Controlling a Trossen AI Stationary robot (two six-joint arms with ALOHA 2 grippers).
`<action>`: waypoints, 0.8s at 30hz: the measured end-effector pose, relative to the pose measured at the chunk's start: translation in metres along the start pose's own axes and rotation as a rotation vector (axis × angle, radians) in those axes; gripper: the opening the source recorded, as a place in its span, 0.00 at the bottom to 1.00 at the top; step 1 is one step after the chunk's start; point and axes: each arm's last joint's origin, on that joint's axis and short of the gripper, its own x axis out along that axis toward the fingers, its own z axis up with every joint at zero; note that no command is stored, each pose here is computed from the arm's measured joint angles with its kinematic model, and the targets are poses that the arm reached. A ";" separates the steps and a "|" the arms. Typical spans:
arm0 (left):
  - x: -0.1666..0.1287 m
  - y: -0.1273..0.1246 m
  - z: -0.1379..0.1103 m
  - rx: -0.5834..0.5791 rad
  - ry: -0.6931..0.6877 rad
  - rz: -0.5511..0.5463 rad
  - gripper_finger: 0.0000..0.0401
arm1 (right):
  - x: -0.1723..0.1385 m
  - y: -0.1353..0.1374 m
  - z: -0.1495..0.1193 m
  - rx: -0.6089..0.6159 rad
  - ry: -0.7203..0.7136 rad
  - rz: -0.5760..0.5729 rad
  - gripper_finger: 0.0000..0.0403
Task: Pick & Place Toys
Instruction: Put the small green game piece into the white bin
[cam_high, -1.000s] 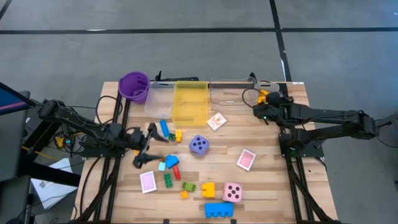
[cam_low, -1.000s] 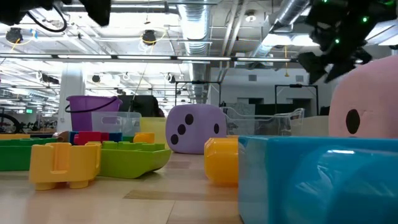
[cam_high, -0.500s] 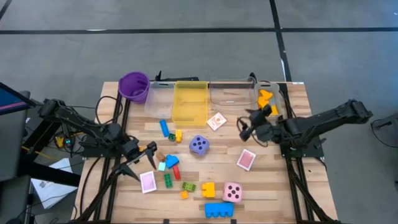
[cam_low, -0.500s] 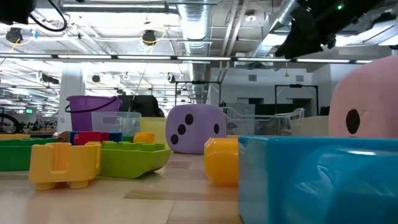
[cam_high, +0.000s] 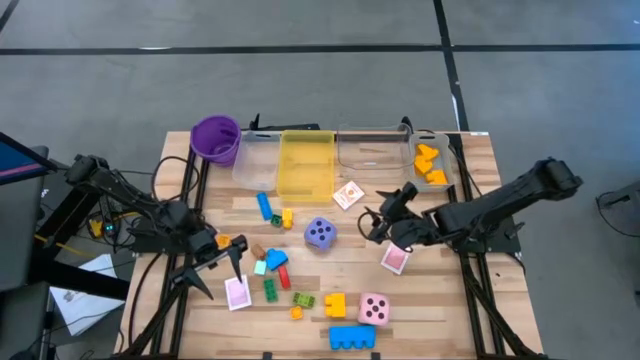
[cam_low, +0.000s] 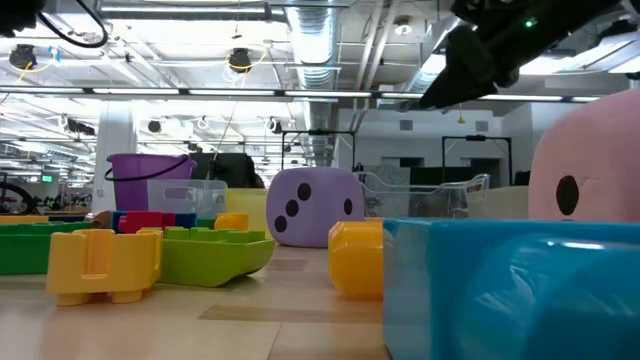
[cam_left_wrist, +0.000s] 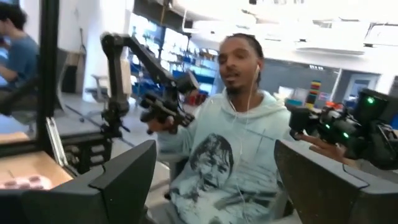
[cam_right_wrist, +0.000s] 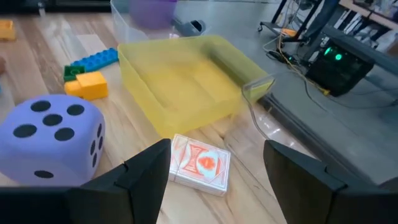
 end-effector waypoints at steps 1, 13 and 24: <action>0.000 0.000 0.001 0.013 -0.014 0.012 0.80 | 0.001 0.002 0.001 -0.013 0.002 -0.001 0.62; -0.011 0.023 0.002 0.130 -0.122 0.859 0.80 | 0.002 0.035 0.019 -0.172 -0.031 0.249 0.62; -0.032 0.034 -0.034 0.212 0.266 1.371 0.80 | 0.004 0.055 0.009 -0.243 -0.016 0.273 0.62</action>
